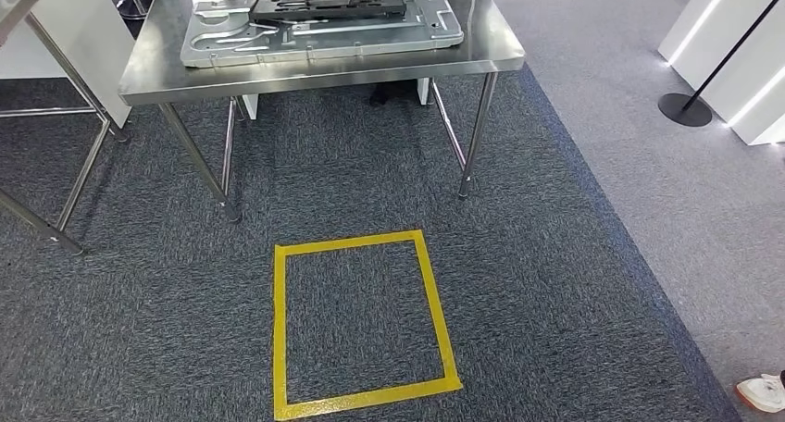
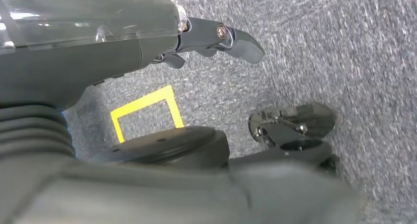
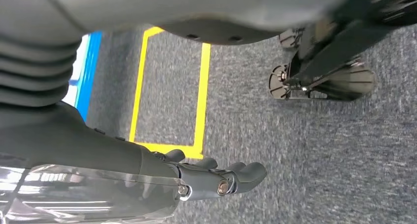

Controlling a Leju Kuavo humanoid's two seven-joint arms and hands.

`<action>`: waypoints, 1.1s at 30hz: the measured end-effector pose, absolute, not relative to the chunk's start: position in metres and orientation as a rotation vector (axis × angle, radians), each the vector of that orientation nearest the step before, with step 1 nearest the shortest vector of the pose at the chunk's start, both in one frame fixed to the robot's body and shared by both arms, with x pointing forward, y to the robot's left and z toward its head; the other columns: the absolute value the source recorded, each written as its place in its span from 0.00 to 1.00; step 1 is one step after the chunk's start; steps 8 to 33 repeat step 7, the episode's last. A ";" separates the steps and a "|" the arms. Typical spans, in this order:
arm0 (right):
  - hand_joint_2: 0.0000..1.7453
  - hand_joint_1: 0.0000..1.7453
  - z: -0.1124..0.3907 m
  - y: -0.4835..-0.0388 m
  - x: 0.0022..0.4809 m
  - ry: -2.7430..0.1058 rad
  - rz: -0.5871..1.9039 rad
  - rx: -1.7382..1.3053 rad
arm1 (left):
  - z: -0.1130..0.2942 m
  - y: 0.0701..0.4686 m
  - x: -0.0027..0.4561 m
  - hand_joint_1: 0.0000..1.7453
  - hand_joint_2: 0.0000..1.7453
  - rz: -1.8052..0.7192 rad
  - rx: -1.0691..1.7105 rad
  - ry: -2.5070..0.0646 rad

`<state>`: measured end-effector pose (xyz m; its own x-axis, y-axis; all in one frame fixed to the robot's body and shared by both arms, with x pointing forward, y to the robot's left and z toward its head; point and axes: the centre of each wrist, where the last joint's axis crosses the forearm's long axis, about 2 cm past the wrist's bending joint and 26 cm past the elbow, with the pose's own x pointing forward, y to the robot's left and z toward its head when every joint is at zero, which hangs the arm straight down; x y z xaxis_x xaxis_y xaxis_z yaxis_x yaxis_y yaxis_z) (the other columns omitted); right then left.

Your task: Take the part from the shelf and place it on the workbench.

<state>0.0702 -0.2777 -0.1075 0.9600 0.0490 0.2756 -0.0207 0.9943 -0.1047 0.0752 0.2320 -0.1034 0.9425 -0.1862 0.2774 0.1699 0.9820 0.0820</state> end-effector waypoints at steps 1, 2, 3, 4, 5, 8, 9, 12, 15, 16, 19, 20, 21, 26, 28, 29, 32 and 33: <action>1.00 0.00 -0.107 -0.277 0.071 -0.285 0.043 -0.102 | -0.103 0.232 0.076 0.00 1.00 -0.185 0.066 -0.289; 1.00 0.00 -0.107 -0.276 0.072 -0.290 0.050 -0.100 | -0.103 0.232 0.076 0.00 1.00 -0.188 0.076 -0.288; 1.00 0.00 -0.107 -0.274 0.073 -0.294 0.057 -0.097 | -0.103 0.232 0.077 0.00 1.00 -0.190 0.085 -0.287; 0.75 0.00 -0.107 -0.273 0.073 -0.298 0.064 -0.094 | -0.103 0.232 0.077 0.00 1.00 -0.190 0.093 -0.285; 0.75 0.00 -0.107 -0.272 0.074 -0.301 0.071 -0.091 | -0.103 0.232 0.077 0.00 1.00 -0.190 0.098 -0.282; 0.67 0.00 -0.107 -0.271 0.074 -0.305 0.081 -0.088 | -0.103 0.232 0.077 0.00 1.00 -0.190 0.102 -0.276; 0.67 0.00 -0.107 -0.271 0.074 -0.305 0.081 -0.088 | -0.103 0.232 0.077 0.00 1.00 -0.190 0.102 -0.276; 0.67 0.00 -0.107 -0.271 0.074 -0.305 0.081 -0.088 | -0.103 0.232 0.077 0.00 1.00 -0.190 0.102 -0.276; 0.67 0.00 -0.107 -0.271 0.074 -0.305 0.081 -0.088 | -0.103 0.232 0.077 0.00 1.00 -0.190 0.102 -0.276; 0.67 0.00 -0.107 -0.271 0.074 -0.305 0.081 -0.088 | -0.103 0.232 0.077 0.00 1.00 -0.190 0.102 -0.276; 0.67 0.00 -0.107 -0.271 0.074 -0.305 0.081 -0.088 | -0.103 0.232 0.077 0.00 1.00 -0.190 0.102 -0.276; 0.67 0.00 -0.107 -0.271 0.074 -0.305 0.081 -0.088 | -0.103 0.232 0.077 0.00 1.00 -0.190 0.102 -0.276; 0.67 0.00 -0.107 -0.271 0.074 -0.305 0.081 -0.088 | -0.103 0.232 0.077 0.00 1.00 -0.190 0.102 -0.276; 0.67 0.00 -0.107 -0.271 0.074 -0.305 0.081 -0.088 | -0.103 0.232 0.077 0.00 1.00 -0.190 0.102 -0.276; 0.67 0.00 -0.107 -0.271 0.074 -0.305 0.081 -0.088 | -0.103 0.232 0.077 0.00 1.00 -0.190 0.102 -0.276; 0.67 0.00 -0.107 -0.271 0.074 -0.305 0.081 -0.088 | -0.103 0.232 0.077 0.00 1.00 -0.190 0.102 -0.276; 0.67 0.00 -0.107 -0.271 0.074 -0.305 0.081 -0.088 | -0.103 0.232 0.077 0.00 1.00 -0.190 0.102 -0.276; 0.67 0.00 -0.107 -0.271 0.074 -0.305 0.081 -0.088 | -0.103 0.232 0.077 0.00 1.00 -0.190 0.102 -0.276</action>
